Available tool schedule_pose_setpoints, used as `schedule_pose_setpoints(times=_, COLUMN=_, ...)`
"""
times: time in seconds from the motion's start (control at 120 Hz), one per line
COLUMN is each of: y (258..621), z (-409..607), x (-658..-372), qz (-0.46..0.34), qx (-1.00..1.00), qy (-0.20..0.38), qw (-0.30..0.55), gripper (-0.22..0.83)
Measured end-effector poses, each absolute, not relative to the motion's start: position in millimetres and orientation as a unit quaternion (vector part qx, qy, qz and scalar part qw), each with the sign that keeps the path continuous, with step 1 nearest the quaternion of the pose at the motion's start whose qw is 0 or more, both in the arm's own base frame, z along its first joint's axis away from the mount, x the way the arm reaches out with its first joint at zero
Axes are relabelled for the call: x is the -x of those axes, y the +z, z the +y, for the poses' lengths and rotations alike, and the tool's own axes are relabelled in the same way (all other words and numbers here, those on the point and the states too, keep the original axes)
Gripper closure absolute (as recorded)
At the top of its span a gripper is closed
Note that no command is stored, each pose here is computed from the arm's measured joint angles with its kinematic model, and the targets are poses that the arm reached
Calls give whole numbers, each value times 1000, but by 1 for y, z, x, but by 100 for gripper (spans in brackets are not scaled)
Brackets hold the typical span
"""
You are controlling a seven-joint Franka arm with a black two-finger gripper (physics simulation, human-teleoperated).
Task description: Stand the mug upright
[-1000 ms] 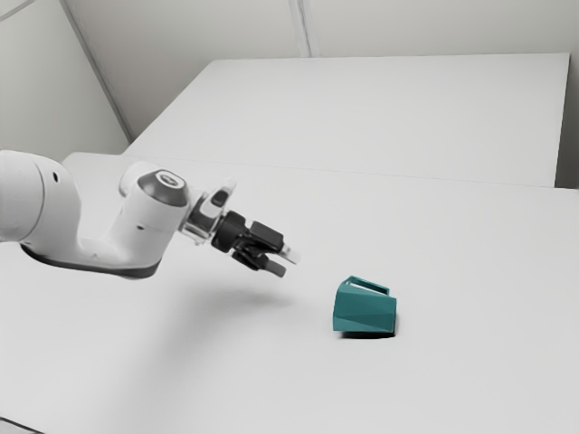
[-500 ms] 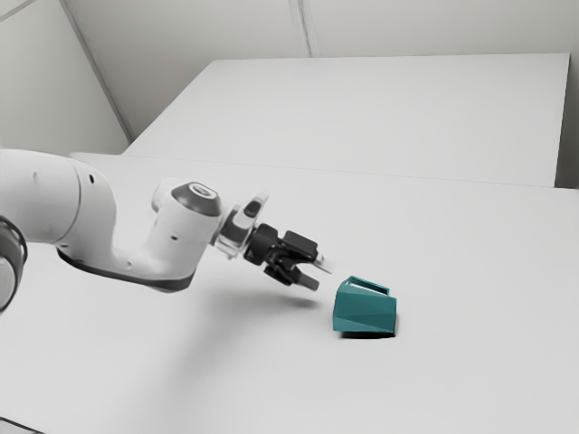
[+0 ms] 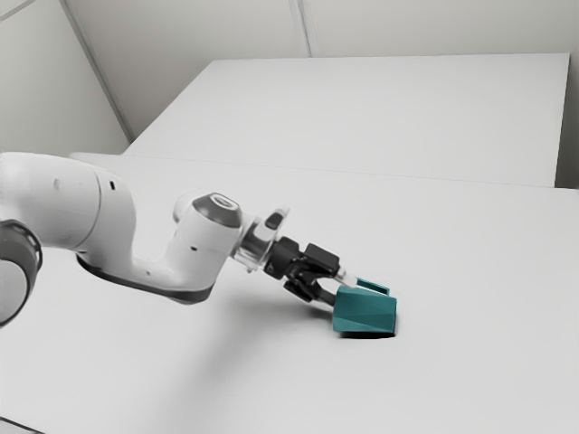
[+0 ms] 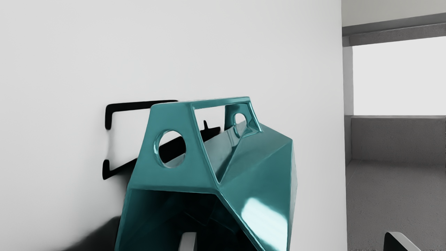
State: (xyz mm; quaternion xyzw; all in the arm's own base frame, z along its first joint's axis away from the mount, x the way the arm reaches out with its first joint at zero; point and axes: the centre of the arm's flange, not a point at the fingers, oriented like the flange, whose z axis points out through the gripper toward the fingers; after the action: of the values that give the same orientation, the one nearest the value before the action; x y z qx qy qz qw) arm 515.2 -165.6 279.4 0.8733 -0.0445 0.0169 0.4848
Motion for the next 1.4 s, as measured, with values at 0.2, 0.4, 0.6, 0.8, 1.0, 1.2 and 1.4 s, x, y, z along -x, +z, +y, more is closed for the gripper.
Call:
schedule_pose_setpoints(times=0.2, y=268, z=-176, x=-513, qz=-37, qx=-871, qy=6, qw=489, gripper=2)
schedule_pose_setpoints(times=0.4, y=270, z=-183, x=-515, qz=-39, qx=-870, qy=7, qw=492, gripper=8)
schedule_pose_setpoints(times=0.6, y=267, z=-185, x=-514, qz=-38, qx=-870, qy=3, qw=492, gripper=29)
schedule_pose_setpoints(times=0.8, y=267, z=-185, x=-514, qz=-36, qx=-870, qy=3, qw=492, gripper=52)
schedule_pose_setpoints(times=1.0, y=273, z=-186, x=-514, qz=-38, qx=-869, qy=6, qw=493, gripper=69)
schedule_pose_setpoints(times=1.2, y=298, z=-189, x=-516, qz=-54, qx=-870, qy=27, qw=489, gripper=73)
schedule_pose_setpoints(times=1.4, y=347, z=-158, x=-523, qz=-96, qx=-890, qy=55, qw=443, gripper=75)
